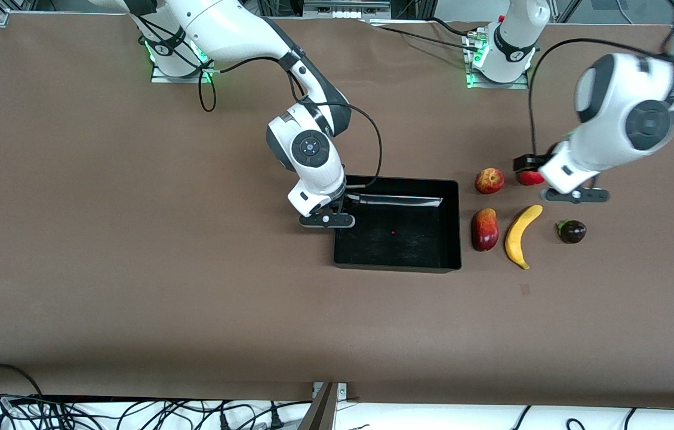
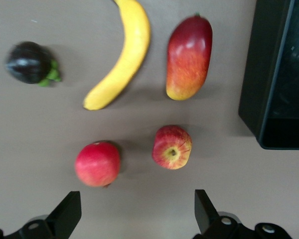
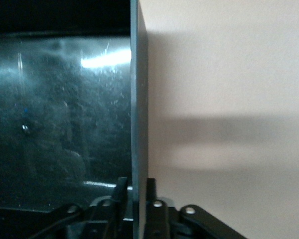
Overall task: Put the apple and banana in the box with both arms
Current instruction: 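Release the tray with the right gripper while the left gripper reaches the apple, then grasp the red apple with the left gripper while the right gripper retracts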
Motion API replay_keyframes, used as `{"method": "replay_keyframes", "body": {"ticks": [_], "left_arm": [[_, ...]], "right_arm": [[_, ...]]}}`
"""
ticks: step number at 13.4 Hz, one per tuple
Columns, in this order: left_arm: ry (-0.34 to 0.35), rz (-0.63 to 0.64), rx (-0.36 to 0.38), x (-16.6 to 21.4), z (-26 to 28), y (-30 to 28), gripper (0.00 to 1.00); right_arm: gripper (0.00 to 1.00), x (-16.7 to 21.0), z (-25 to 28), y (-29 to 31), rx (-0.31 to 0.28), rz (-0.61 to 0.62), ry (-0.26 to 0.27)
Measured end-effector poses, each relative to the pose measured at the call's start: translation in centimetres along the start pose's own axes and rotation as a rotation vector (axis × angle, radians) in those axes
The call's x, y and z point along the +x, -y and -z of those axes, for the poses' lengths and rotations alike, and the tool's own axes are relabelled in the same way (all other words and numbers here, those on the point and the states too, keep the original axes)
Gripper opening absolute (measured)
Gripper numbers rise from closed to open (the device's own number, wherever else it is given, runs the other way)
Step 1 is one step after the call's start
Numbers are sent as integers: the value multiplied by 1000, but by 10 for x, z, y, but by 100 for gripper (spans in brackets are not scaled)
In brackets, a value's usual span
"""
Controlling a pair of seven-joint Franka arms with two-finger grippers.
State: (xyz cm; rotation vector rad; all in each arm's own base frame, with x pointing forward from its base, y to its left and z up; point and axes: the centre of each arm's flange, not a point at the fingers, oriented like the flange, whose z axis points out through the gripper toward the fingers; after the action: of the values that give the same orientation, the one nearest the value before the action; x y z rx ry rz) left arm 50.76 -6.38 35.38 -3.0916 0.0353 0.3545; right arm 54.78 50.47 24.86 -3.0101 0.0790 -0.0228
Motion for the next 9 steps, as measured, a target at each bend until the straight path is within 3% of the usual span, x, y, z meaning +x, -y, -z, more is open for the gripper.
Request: {"method": "replay_keyframes", "body": {"ticks": [3, 5, 7, 9], "left_arm": [[-85, -16, -10, -19, -60, -11, 100], [-138, -20, -17, -33, -100, -11, 100], [-167, -25, -23, -39, -127, -14, 100], [-176, -17, -29, -37, -143, -24, 100]], "right_arm": [[58, 34, 41, -15, -2, -34, -67], [78, 61, 97, -43, -35, -54, -98], [100, 83, 169, -92, -87, -24, -82], [100, 93, 240, -150, -108, -4, -30]]}}
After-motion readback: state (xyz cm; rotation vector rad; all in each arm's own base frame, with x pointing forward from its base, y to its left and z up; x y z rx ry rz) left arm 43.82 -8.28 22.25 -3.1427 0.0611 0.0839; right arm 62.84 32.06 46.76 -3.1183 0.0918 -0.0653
